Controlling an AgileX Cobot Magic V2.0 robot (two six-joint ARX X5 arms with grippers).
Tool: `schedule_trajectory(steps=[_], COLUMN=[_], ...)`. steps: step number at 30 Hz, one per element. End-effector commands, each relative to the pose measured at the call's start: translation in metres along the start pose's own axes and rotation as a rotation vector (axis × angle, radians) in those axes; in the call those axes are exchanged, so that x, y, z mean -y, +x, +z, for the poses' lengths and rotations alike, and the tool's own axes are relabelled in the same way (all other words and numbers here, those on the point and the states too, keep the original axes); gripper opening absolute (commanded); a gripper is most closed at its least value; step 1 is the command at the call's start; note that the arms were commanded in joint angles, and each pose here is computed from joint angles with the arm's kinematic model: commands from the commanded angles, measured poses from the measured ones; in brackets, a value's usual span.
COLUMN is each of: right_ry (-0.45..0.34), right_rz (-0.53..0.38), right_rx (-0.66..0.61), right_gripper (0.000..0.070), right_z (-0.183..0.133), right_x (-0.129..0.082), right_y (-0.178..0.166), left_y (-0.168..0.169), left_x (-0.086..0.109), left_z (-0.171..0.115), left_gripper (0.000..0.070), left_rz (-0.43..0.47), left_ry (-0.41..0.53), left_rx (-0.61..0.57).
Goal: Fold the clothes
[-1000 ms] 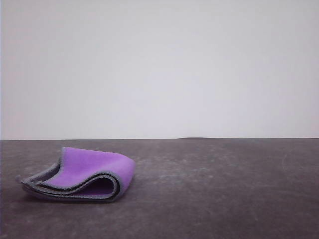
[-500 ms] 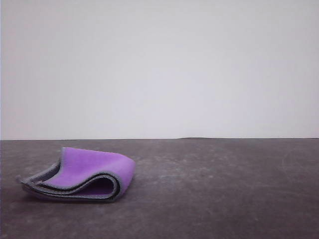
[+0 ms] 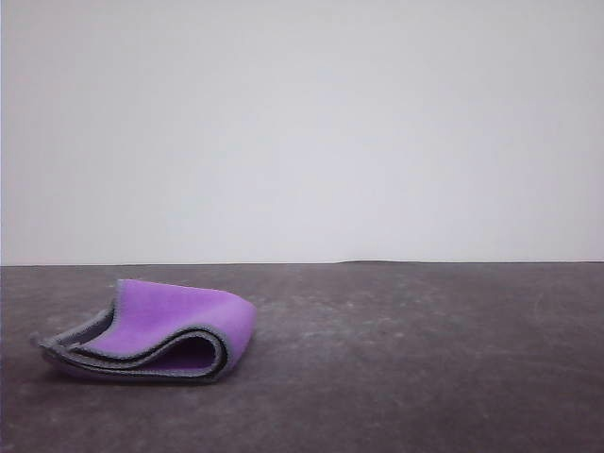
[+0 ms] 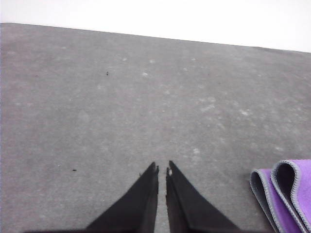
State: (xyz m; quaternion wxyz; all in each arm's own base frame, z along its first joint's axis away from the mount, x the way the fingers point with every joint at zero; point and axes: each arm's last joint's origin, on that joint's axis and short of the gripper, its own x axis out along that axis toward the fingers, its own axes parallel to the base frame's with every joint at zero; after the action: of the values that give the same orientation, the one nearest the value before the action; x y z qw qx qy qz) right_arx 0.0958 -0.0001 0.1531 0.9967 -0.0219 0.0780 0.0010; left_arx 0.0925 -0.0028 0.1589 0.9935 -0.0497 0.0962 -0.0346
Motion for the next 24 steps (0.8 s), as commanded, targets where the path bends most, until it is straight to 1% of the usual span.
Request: schedule_trajectory(steps=[1, 24], right_ry=[0.011, 0.011], right_rz=[0.001, 0.001], right_rx=[0.008, 0.008], right_gripper=[0.0002, 0.0002], right_z=[-0.0005, -0.0005], right_x=[-0.0001, -0.0001], right_y=[0.0004, 0.0004], left_y=[0.0021, 0.0021], left_x=[-0.0010, -0.0010], left_z=[-0.0066, -0.0066], left_gripper=[0.0017, 0.0017], left_rz=[0.007, 0.007], left_ry=[-0.003, -0.003], left_rx=[-0.024, -0.024])
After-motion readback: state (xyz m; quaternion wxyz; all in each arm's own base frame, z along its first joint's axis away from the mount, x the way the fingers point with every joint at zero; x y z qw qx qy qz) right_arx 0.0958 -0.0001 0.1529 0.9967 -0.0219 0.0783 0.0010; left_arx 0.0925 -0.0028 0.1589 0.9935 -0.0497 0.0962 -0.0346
